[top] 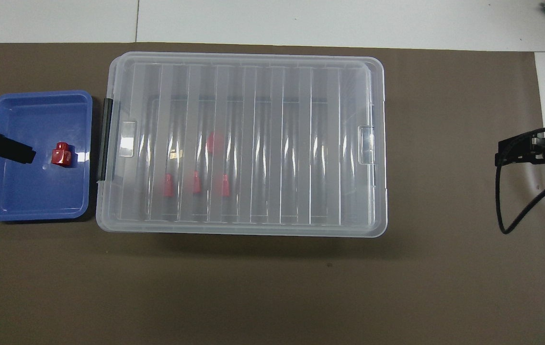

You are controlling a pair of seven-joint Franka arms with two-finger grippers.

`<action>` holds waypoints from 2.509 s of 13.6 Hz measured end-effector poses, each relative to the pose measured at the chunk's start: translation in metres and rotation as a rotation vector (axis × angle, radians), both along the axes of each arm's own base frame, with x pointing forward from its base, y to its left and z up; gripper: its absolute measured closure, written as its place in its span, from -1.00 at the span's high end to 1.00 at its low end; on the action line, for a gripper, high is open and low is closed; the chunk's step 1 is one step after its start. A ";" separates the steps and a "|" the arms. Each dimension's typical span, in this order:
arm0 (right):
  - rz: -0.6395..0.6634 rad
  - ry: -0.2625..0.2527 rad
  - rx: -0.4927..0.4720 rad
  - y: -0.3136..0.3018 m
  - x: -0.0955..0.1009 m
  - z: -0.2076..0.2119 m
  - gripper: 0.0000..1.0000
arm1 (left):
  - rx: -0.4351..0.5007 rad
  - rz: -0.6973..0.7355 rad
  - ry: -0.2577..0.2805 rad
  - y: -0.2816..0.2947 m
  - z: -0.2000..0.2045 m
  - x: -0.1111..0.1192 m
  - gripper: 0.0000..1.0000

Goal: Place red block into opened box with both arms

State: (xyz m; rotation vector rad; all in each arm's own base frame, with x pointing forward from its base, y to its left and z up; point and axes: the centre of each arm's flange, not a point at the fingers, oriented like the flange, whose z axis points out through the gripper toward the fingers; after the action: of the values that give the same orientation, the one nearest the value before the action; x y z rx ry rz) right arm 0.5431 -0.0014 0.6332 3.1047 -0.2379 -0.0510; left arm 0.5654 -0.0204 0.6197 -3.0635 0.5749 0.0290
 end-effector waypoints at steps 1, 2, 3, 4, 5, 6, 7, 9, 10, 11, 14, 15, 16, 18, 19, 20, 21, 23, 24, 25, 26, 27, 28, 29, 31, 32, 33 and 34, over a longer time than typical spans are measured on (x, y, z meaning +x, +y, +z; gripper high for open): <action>0.000 0.001 0.000 0.000 0.000 0.000 1.00 | 0.000 0.000 0.000 0.000 0.000 0.000 1.00; 0.000 0.002 0.000 0.000 0.000 -0.001 1.00 | 0.000 0.000 0.000 0.000 0.000 0.000 1.00; 0.001 0.003 0.000 0.001 0.000 -0.002 1.00 | 0.000 0.000 0.000 0.000 0.000 0.000 1.00; 0.003 0.000 0.000 0.002 0.001 -0.004 1.00 | 0.000 0.000 0.000 0.000 0.000 0.000 1.00; 0.005 -0.009 0.000 0.003 0.002 -0.006 1.00 | 0.000 0.000 0.000 0.000 0.000 0.000 1.00; 0.009 -0.018 0.000 0.005 0.004 -0.009 1.00 | 0.000 0.000 0.000 0.000 0.000 0.000 1.00; 0.018 -0.023 0.000 0.009 0.006 -0.013 1.00 | 0.000 0.000 0.000 0.000 0.000 0.000 1.00; 0.048 -0.032 0.000 0.026 0.009 -0.025 1.00 | 0.000 0.000 0.000 0.000 0.000 0.000 1.00; 0.064 -0.039 0.000 0.035 0.010 -0.031 1.00 | 0.000 0.000 0.000 0.000 0.000 0.000 1.00; 0.074 -0.047 0.001 0.044 0.012 -0.038 1.00 | 0.000 0.000 0.000 0.000 0.000 0.000 1.00; 0.084 -0.074 0.004 0.075 0.015 -0.060 1.00 | 0.000 0.000 0.000 0.000 0.000 0.000 1.00; 0.093 -0.076 0.006 0.083 0.016 -0.067 1.00 | 0.000 0.000 0.000 0.000 0.000 0.000 1.00; 0.099 -0.082 0.009 0.091 0.019 -0.074 1.00 | 0.000 0.000 0.000 0.000 0.000 0.000 1.00; 0.096 -0.086 0.016 0.106 0.024 -0.089 1.00 | 0.000 0.000 0.000 0.000 0.000 0.000 1.00; 0.096 -0.084 0.019 0.112 0.027 -0.096 1.00 | 0.000 0.000 0.000 0.000 0.000 0.000 1.00; 0.096 -0.087 0.024 0.117 0.030 -0.104 1.00 | 0.000 0.000 0.000 0.000 0.000 0.000 1.00; 0.098 -0.089 0.029 0.121 0.034 -0.111 1.00 | 0.000 0.000 0.000 0.000 0.000 0.000 1.00; 0.097 -0.089 0.035 0.128 0.040 -0.125 1.00 | 0.000 0.000 0.000 0.000 0.000 0.000 1.00; 0.099 -0.089 0.036 0.129 0.044 -0.132 1.00 | 0.000 0.000 0.000 0.000 0.000 0.000 1.00; 0.100 -0.092 0.037 0.129 0.047 -0.138 1.00 | 0.000 0.000 0.000 0.000 0.000 0.000 1.00; 0.100 -0.093 0.040 0.129 0.051 -0.144 1.00 | 0.000 0.000 0.000 0.000 0.000 0.000 1.00; 0.100 -0.094 0.042 0.129 0.054 -0.150 1.00 | 0.000 0.000 0.000 0.000 0.000 0.000 1.00; 0.100 -0.094 0.044 0.129 0.057 -0.156 1.00 | 0.000 0.000 0.000 0.000 0.000 0.000 1.00; 0.100 -0.092 0.046 0.129 0.058 -0.160 1.00 | 0.000 0.000 0.000 0.000 0.000 0.000 1.00; 0.106 -0.082 0.047 0.133 0.059 -0.166 1.00 | 0.000 0.000 0.000 0.000 0.000 0.000 1.00; 0.112 -0.079 0.048 0.137 0.059 -0.168 1.00 | 0.000 0.000 0.000 0.000 0.000 0.000 1.00; 0.117 -0.077 0.048 0.140 0.058 -0.169 1.00 | 0.000 0.000 0.000 0.000 0.000 0.000 1.00; 0.120 -0.077 0.049 0.141 0.058 -0.170 1.00 | 0.000 0.000 0.000 0.000 0.000 0.000 1.00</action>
State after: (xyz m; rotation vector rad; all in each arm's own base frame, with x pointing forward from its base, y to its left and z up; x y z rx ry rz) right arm 0.6012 0.1399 0.4635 3.1654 -0.0526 0.0660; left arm 0.5654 -0.0204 0.6197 -3.0635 0.5749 0.0290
